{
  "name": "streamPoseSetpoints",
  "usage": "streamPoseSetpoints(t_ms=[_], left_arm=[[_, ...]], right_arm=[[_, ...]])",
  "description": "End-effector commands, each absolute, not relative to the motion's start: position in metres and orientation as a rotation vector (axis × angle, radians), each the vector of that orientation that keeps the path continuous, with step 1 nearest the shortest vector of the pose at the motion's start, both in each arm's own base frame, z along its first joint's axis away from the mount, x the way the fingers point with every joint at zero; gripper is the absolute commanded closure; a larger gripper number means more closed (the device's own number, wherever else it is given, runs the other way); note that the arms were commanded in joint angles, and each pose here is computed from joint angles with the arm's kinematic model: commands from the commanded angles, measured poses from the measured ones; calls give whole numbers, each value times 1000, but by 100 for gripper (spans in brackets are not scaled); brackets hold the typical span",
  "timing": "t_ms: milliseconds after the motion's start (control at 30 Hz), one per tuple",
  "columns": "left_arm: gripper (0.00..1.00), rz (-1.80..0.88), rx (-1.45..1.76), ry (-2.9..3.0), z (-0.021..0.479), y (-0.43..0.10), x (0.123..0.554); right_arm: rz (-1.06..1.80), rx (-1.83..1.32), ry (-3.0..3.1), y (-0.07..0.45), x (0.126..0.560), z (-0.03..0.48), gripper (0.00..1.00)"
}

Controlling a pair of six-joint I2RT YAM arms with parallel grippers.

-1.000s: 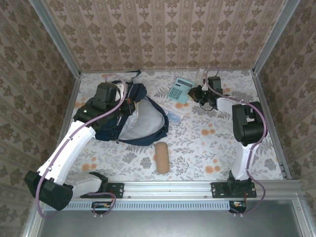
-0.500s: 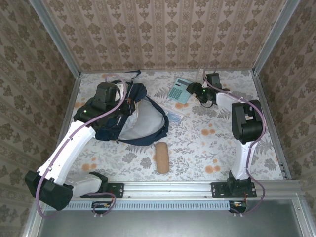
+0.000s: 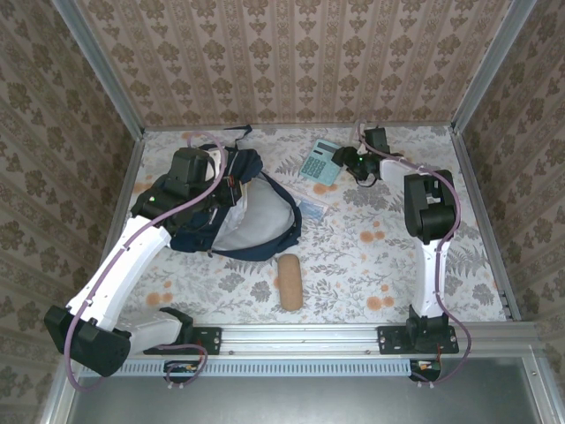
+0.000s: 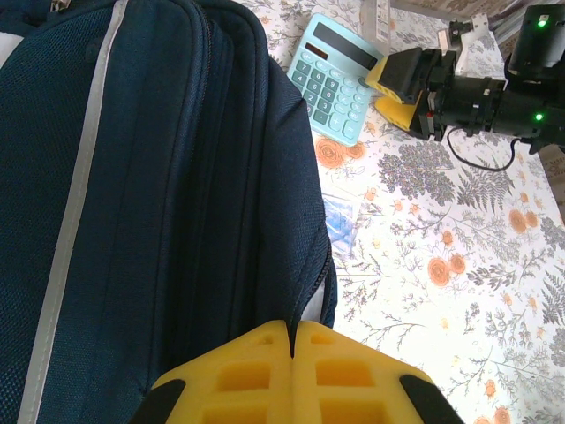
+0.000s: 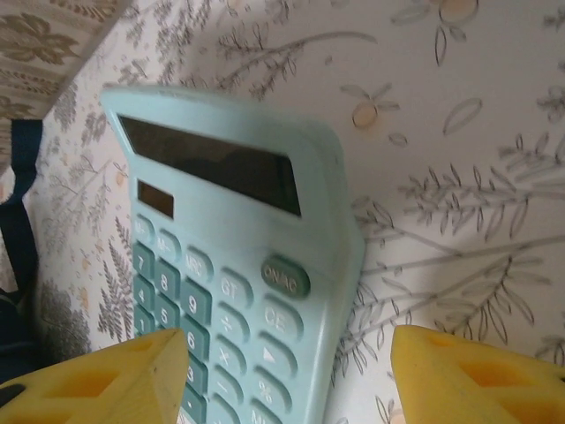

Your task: Pack the student bag

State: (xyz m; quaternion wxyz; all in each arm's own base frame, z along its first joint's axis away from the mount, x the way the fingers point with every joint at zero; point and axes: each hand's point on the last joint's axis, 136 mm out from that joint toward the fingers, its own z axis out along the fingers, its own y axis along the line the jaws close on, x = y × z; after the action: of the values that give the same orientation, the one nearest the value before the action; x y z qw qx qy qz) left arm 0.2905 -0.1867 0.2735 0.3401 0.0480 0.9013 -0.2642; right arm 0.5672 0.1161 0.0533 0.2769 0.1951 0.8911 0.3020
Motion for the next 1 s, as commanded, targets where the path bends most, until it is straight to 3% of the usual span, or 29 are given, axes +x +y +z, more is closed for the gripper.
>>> streamPoseSetpoints(t_ms=[0, 300, 800, 967], left_arm=[[100, -694, 116, 2299, 289, -185, 296], [100, -690, 109, 2309, 289, -187, 302], [100, -675, 96, 2317, 287, -187, 307], [100, -674, 104, 2320, 287, -189, 309]], right_arm=[[873, 477, 2352, 114, 583, 61, 37], [926, 509, 2322, 109, 606, 56, 38], [1029, 569, 2234, 105, 628, 62, 66], [1039, 574, 2226, 105, 628, 62, 68]])
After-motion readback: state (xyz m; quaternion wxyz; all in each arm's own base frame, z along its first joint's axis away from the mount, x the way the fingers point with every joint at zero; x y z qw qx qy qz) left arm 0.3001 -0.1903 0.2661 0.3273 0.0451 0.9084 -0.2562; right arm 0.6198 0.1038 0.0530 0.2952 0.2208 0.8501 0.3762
